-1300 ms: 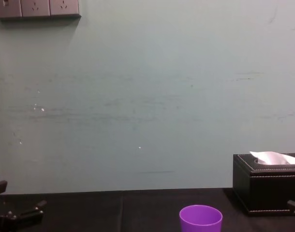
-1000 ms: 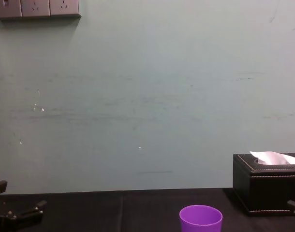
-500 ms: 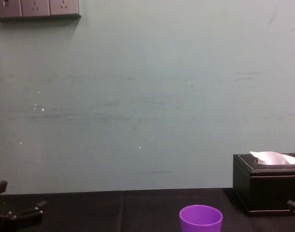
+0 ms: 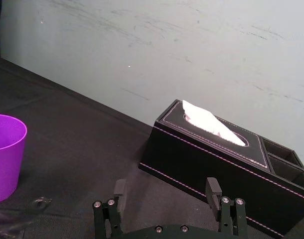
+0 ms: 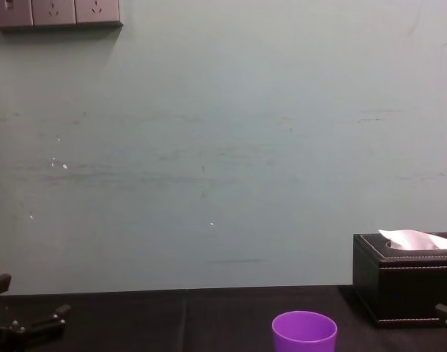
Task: Stack the three plastic cups sequentially using one hand.
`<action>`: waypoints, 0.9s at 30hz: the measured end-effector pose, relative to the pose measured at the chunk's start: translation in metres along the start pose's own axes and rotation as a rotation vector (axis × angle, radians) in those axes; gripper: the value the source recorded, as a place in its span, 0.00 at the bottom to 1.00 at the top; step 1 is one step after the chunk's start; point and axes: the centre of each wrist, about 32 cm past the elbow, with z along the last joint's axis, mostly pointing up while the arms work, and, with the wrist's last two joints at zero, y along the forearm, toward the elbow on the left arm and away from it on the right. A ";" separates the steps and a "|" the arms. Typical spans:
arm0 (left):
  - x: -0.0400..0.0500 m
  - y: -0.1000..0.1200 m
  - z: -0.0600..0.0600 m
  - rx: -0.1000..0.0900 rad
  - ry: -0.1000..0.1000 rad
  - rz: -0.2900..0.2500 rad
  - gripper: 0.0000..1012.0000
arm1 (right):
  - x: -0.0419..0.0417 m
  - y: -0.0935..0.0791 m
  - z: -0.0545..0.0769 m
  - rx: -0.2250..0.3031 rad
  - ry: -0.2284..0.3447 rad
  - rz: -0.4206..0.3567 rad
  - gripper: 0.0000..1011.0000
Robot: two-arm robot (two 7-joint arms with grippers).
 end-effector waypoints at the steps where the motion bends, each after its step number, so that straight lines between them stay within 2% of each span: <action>1: 0.0000 0.000 0.000 0.000 0.000 0.000 1.00 | 0.0000 0.000 0.000 0.000 0.000 0.000 0.99; 6: 0.0000 0.000 0.000 0.000 0.000 0.000 1.00 | 0.0000 0.000 0.000 0.001 0.004 -0.002 0.99; 12: 0.0000 0.000 0.000 0.000 0.000 0.000 1.00 | 0.0022 -0.003 0.002 0.017 0.043 0.017 0.99; 19: 0.0000 0.000 0.000 0.000 0.000 0.000 1.00 | 0.0113 -0.021 0.010 0.051 0.104 0.039 0.99; 27: 0.0000 0.000 0.000 0.000 0.000 0.000 1.00 | 0.0197 -0.046 0.015 0.084 0.136 0.096 0.99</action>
